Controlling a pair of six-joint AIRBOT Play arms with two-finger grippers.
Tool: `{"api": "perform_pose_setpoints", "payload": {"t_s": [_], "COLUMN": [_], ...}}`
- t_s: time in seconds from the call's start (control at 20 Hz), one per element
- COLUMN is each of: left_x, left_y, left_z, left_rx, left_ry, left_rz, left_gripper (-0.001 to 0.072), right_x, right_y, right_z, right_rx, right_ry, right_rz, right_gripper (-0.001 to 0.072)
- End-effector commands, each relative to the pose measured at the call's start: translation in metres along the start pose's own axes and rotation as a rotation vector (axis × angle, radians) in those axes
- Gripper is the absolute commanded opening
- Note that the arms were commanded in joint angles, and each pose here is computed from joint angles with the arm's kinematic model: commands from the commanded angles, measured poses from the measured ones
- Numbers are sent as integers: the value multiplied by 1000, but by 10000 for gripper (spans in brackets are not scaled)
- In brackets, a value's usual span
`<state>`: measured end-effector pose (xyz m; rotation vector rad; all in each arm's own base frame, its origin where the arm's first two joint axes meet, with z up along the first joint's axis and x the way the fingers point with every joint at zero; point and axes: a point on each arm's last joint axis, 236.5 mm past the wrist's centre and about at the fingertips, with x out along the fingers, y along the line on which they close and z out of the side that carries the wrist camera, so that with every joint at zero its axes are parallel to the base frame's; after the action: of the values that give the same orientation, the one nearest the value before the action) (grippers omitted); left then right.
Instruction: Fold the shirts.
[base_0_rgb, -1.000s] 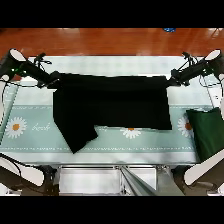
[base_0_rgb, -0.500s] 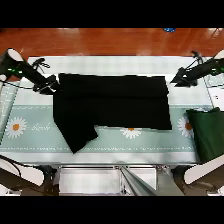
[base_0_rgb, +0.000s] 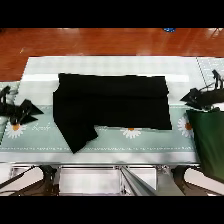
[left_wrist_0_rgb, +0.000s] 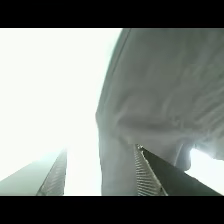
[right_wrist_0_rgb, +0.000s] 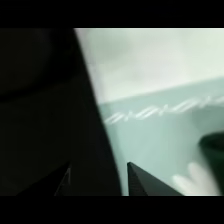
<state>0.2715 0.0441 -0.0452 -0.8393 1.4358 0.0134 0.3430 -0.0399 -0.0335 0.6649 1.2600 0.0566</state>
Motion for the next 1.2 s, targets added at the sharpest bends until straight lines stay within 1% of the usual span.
{"api": "perform_pose_setpoints", "payload": {"t_s": [0.0,0.15,0.45,0.7,0.75,0.8,0.85,0.9,1.0,1.15], "left_x": [17,42,82,104,106,106,104,100,92,82], "left_y": [20,15,-17,-40,-43,-45,-48,-53,-61,-73], "left_z": [-39,-57,-67,-67,-69,-71,-74,-76,-76,-67], "left_rx": [-114,-138,-37,-6,7,16,38,66,107,135], "left_ry": [-51,-12,19,16,30,46,67,86,105,93], "left_rz": [-76,-100,-100,-99,-98,-101,-110,-122,-139,-154], "left_gripper": [509,509,508,505,397,157,59,20,20,20], "right_x": [7,5,4,-1,-7,-13,-17,-19,-12,3], "right_y": [20,32,39,40,32,19,1,-20,-47,-39], "right_z": [-40,-52,-53,-47,-42,-39,-42,-54,-86,-113], "right_rx": [50,49,61,71,82,107,130,154,240,285], "right_ry": [-82,-86,-77,-98,-114,-128,-121,-80,26,101], "right_rz": [118,168,199,212,203,187,152,96,-6,38], "right_gripper": [413,413,413,413,413,413,413,413,413,413]}}
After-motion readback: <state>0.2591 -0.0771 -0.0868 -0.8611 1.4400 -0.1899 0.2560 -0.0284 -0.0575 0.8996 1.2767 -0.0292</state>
